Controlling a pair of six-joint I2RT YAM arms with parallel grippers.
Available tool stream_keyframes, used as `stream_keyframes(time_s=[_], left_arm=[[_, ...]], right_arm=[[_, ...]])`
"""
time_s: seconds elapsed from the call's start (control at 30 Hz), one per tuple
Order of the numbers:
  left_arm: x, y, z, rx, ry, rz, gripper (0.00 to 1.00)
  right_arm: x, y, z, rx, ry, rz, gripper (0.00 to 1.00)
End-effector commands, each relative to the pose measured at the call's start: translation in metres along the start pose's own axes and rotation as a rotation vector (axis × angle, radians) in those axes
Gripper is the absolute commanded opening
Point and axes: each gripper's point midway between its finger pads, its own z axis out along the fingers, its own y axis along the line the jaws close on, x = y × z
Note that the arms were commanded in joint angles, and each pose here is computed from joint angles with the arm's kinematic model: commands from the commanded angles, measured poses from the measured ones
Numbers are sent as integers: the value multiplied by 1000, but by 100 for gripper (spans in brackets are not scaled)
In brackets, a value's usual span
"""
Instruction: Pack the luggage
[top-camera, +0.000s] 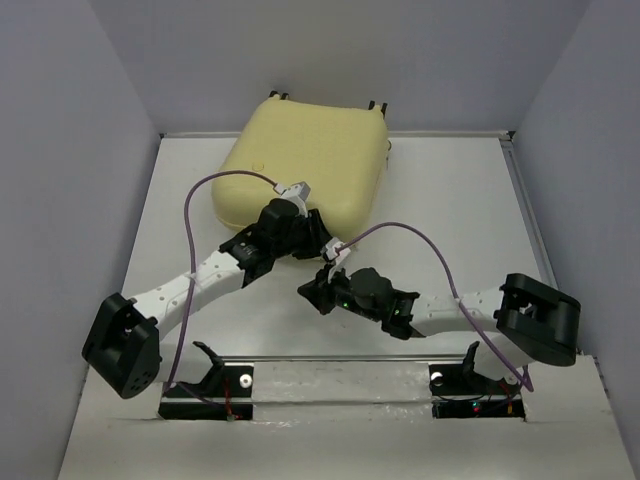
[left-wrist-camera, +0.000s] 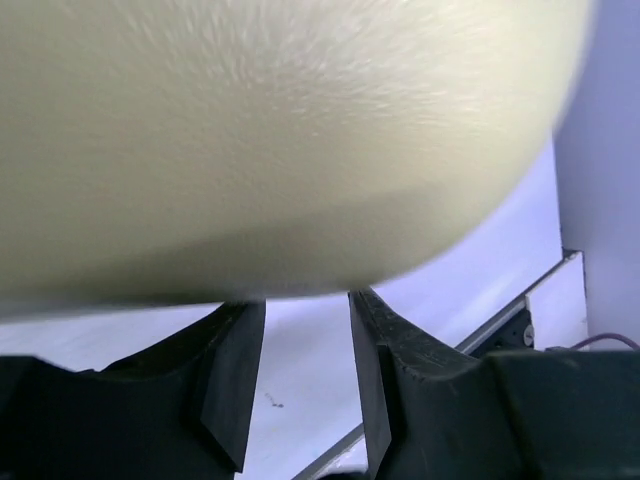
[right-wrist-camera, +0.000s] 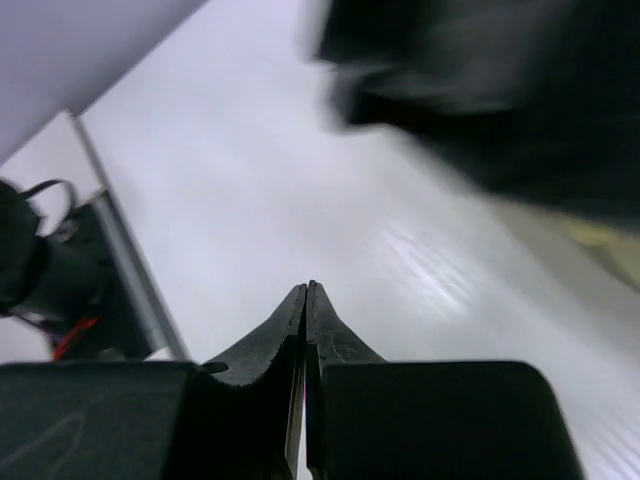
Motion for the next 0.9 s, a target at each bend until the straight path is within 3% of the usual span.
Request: stream_keyframes(time_s=[0.0,0.1,0.17,0.27,0.4,0.47,0.53,0.57,0.63,0.7,0.77,0.87], left_arm=[[-94,-79,-36,210,-307,82,49],[-105,-85,-67,207,-353,107,56],[-112,-75,-84,158,-387,114,68],[-149,-61,-131,75,-525,97,75],[-196,-33,-168,-45,-614,107,84],[-213,-13,-165,-104,-609,106,86],[-240,28,-160,-211,-608,67,90],[-257,55,-169,-266,-642,28,91],[-274,81,-160,-271,-627,-36,91],[-293,108,-162,-275,-664,-101,91],[-302,151,-148,-282,-624,-212,90],[-307,195,-118,-244,-565,-335,89]], right_arm=[[-37,58,7,-170,-54,31,7],[-12,45,-5,-144,3,34,7],[-4,35,-19,-117,6,64,7],[27,5,-44,-14,65,105,7],[-9,-66,-77,269,-3,162,9],[-28,-91,-85,324,-20,201,13],[-55,-122,-96,382,-57,244,22],[-71,-128,-98,398,-72,247,32],[-87,-163,-103,484,-90,265,42],[-97,-186,-100,516,-82,286,45],[-104,-216,-88,549,-55,320,44],[-117,-240,-63,576,-33,317,35]])
